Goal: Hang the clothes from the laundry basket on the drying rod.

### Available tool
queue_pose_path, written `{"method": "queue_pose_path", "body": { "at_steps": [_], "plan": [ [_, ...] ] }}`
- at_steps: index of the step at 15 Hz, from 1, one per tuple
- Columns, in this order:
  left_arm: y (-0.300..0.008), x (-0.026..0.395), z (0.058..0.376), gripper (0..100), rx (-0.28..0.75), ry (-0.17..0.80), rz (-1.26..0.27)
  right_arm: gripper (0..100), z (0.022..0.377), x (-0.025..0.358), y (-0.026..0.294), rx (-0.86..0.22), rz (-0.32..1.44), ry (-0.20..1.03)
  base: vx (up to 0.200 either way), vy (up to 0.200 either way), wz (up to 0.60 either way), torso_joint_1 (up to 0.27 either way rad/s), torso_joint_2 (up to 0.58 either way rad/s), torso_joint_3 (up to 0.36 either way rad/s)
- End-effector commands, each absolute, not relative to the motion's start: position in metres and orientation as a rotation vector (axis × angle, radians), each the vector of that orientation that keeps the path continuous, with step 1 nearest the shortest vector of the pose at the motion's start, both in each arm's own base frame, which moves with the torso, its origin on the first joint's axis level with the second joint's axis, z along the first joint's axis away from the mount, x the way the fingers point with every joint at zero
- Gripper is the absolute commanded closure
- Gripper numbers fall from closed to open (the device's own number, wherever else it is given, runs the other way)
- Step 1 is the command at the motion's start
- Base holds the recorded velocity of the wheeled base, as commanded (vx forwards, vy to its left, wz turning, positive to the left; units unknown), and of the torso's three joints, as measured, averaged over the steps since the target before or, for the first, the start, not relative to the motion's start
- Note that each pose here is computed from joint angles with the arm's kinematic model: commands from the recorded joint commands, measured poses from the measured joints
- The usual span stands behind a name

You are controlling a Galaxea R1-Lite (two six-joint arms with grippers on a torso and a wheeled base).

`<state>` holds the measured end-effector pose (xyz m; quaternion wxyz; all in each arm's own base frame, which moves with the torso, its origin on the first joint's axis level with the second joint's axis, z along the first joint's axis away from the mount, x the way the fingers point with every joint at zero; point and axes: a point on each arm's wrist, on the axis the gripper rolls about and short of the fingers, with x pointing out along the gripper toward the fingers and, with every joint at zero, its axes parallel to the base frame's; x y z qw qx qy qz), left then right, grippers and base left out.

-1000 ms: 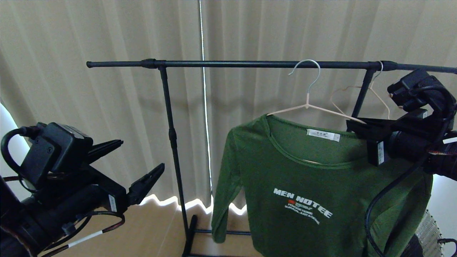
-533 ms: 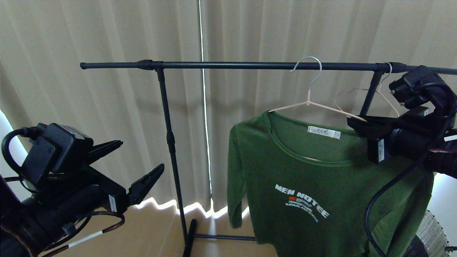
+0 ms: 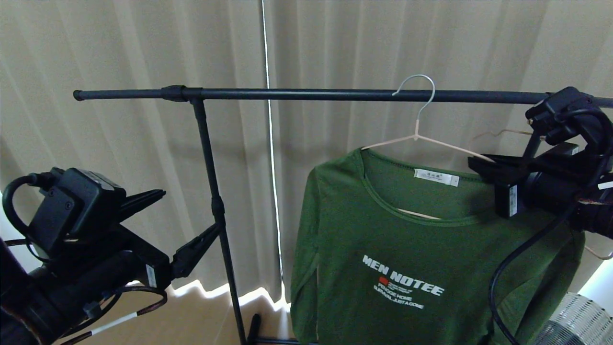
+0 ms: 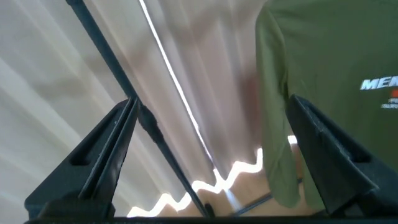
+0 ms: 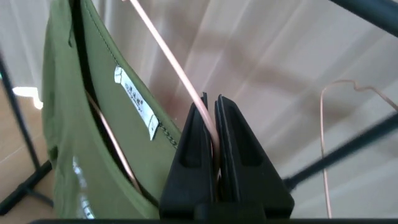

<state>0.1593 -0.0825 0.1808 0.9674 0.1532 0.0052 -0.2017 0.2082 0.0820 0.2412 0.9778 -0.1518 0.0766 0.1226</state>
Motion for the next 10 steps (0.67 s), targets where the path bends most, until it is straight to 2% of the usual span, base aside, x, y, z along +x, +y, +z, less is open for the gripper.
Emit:
{"method": "queue_pose_path", "body": {
  "at_steps": [1, 4, 10],
  "plan": [
    [-0.083, 0.159, 0.180, 0, 0.313, 0.011, -0.409, 100, 0.243, 0.211, 0.081, -0.303, 0.227, 0.153, 0.000, 0.000, 0.00, 0.000, 0.00, 0.000],
    [-0.083, 0.159, 0.179, 0, 0.330, 0.012, -0.412, 100, 0.246, 0.218, 0.074, -0.301, 0.177, 0.151, 0.000, 0.000, 0.00, 0.000, 0.00, 0.000],
    [-0.084, 0.160, 0.179, 0, 0.362, 0.007, -0.414, 100, 0.236, 0.256, 0.076, -0.325, 0.034, 0.220, 0.000, 0.000, 0.00, 0.000, 0.00, 0.000]
  ]
}}
